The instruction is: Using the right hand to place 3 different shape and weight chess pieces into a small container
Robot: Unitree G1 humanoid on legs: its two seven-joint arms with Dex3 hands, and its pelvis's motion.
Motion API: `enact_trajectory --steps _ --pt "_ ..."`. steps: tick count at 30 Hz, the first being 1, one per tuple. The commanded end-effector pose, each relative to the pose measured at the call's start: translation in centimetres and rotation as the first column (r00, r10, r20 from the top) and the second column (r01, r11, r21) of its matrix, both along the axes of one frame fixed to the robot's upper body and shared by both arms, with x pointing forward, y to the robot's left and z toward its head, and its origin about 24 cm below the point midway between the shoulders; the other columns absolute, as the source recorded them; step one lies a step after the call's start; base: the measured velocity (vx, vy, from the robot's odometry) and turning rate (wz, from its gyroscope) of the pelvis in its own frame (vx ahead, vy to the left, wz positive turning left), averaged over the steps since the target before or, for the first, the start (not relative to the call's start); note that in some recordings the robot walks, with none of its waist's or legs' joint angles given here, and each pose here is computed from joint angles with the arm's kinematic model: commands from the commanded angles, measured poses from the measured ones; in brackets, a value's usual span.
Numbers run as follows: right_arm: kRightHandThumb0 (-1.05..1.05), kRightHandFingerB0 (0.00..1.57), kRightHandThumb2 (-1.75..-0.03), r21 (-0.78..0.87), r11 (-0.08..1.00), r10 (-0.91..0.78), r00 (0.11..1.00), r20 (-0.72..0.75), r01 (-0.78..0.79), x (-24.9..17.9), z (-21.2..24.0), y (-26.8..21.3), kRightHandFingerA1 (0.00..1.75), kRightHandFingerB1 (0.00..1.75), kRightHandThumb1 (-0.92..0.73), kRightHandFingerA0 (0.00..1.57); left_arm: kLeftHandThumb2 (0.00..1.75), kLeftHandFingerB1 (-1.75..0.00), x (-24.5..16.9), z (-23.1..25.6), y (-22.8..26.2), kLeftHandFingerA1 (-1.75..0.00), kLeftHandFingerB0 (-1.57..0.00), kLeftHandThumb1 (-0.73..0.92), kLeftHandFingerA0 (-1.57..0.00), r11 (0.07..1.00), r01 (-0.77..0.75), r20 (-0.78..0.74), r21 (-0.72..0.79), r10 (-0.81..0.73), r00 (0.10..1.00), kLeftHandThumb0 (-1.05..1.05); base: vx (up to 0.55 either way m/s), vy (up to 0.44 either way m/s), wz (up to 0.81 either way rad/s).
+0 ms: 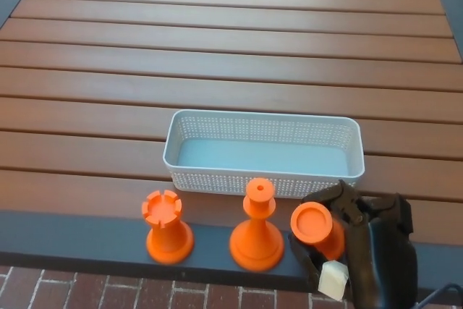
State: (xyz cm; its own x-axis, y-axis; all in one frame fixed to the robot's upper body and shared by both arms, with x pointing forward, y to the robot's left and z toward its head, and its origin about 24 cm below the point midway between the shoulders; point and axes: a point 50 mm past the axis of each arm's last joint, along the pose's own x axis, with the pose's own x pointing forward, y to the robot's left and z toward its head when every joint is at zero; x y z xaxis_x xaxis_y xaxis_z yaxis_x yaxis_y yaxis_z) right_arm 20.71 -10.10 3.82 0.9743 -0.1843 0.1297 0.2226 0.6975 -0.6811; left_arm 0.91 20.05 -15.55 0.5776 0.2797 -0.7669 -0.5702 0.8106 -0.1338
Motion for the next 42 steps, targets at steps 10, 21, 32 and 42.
enact_trajectory --steps 10,21,32,42 --pt "-0.32 0.58 -0.81 0.18 0.984 -0.011 0.998 0.054 0.001 -0.8 -0.1 -0.4 1.74 1.52 -0.77 0.72 1.06 -1.06 -1.0 0.1 -0.3 -1.29 -1.04 0.5 -1.17 1.0 0.003 0.005 0.009 -0.003 1.0 -0.08 0.0 0.0 0.0" --pt "-0.25 0.68 -0.92 0.334 0.942 -0.026 0.986 0.166 -0.031 0.0 2.8 -2.5 1.59 1.39 -0.69 0.79 1.04 -1.09 -0.9 0.1 0.2 -1.29 -1.02 0.52 -1.17 1.0 -0.004 -0.005 0.021 0.004 1.0 -0.08 0.0 0.0 0.0" --pt "-0.26 0.77 -0.92 0.336 0.938 -0.008 0.968 0.252 -0.08 -0.3 6.0 -4.1 1.56 1.34 -0.61 0.84 1.06 -1.11 -1.1 0.2 0.2 -1.32 -1.02 0.49 -1.16 0.997 0.044 -0.026 0.068 -0.043 0.999 -0.1 0.0 0.0 0.0" --pt "-0.2 0.76 -0.93 0.281 0.948 0.05 0.939 0.339 -0.152 -0.4 9.2 -4.3 1.6 1.32 -0.62 0.81 1.08 -1.11 -1.6 0.1 0.9 -1.31 -1.01 0.47 -1.16 0.999 -0.045 -0.018 0.012 0.046 0.999 -0.06 0.0 0.0 0.0"
